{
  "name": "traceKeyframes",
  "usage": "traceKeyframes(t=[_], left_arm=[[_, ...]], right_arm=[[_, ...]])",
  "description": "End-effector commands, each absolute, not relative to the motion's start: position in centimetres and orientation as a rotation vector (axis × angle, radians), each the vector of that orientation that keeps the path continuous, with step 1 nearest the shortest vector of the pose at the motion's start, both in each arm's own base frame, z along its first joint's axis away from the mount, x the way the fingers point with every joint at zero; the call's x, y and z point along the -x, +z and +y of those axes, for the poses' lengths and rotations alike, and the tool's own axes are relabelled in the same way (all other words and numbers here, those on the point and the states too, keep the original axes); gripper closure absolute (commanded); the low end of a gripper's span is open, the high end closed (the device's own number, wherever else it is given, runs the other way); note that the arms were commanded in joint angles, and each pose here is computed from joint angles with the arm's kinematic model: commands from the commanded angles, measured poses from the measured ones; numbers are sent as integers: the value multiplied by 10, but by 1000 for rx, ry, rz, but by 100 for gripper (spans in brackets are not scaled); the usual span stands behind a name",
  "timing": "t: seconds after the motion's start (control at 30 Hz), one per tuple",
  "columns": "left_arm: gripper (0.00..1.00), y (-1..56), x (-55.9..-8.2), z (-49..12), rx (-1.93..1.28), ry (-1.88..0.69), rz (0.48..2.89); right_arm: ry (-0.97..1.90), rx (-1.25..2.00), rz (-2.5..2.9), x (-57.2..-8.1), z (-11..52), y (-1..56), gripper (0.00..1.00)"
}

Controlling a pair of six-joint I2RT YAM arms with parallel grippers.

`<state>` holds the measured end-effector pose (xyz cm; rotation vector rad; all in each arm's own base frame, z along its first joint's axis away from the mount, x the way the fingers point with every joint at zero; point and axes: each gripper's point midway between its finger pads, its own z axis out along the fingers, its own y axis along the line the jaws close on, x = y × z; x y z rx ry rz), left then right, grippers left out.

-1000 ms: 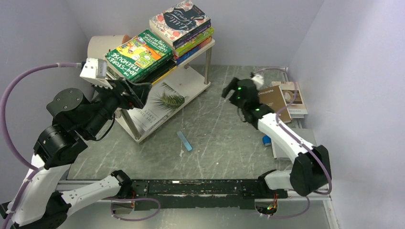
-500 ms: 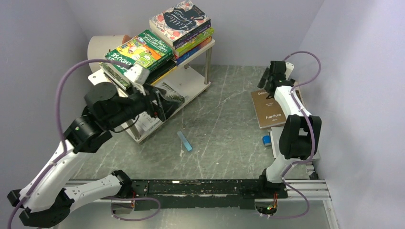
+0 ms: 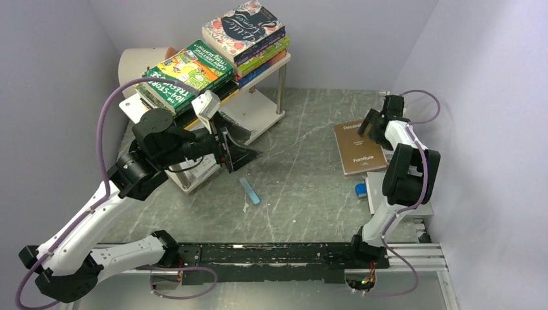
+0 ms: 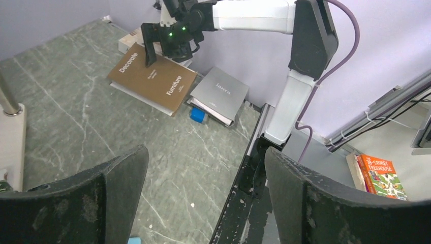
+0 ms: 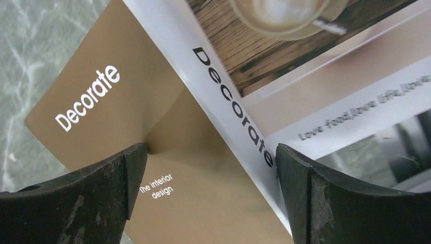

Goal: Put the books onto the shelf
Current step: Pick up the book from the center of the board.

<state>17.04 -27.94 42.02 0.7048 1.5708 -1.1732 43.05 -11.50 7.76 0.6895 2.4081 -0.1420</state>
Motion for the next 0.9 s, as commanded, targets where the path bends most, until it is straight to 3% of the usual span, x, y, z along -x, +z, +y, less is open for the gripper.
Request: traceKeyframes(t=[0.0, 0.23, 0.5, 0.63, 0.87], left_arm=[[13, 424, -168, -291, -730, -1196, 1559], [13, 402, -159, -327, -753, -1144, 1630], [12, 339, -170, -379, -667, -1052, 1835], [11, 292, -197, -401, -532, -943, 1977], [8, 223, -230, -451, -523, -799, 2125]], right_arm=[[89, -609, 2466, -420, -84, 65, 2], [142, -562, 2504, -390, -49, 52, 11], [267, -501, 2494, -370, 6, 47, 12], [366, -478, 2487, -368, 28, 47, 14], [262, -558, 2445, -366, 16, 42, 17]])
